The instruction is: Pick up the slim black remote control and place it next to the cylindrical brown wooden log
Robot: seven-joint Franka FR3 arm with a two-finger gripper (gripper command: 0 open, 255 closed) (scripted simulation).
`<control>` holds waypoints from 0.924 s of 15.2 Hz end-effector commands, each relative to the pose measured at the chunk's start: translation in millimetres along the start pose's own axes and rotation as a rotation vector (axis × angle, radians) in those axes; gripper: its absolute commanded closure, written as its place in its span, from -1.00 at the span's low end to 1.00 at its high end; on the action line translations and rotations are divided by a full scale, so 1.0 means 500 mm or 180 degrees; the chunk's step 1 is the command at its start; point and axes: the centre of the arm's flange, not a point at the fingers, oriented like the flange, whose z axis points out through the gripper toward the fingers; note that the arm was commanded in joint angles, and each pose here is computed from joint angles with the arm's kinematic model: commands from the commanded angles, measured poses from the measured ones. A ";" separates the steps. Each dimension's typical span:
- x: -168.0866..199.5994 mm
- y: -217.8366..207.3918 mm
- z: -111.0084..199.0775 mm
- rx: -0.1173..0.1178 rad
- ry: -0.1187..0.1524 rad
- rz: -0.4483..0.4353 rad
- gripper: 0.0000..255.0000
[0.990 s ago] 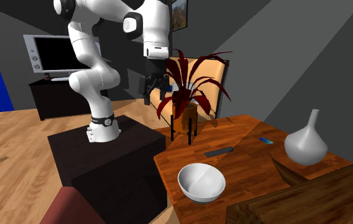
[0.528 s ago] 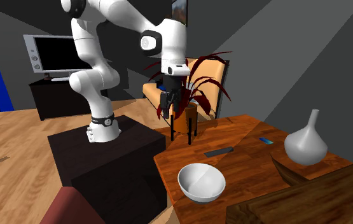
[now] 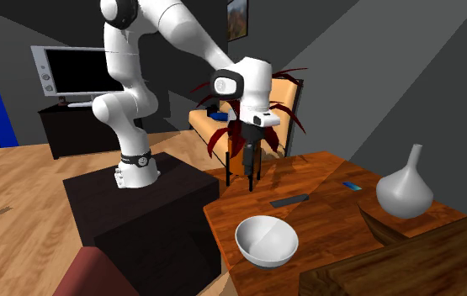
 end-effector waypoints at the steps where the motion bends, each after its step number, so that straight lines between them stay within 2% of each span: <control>1: 0.030 -0.032 0.033 0.0020 0.0004 -0.0140 -1.00; 14: 0.203 -0.230 0.242 0.0135 0.0016 -0.1032 -1.00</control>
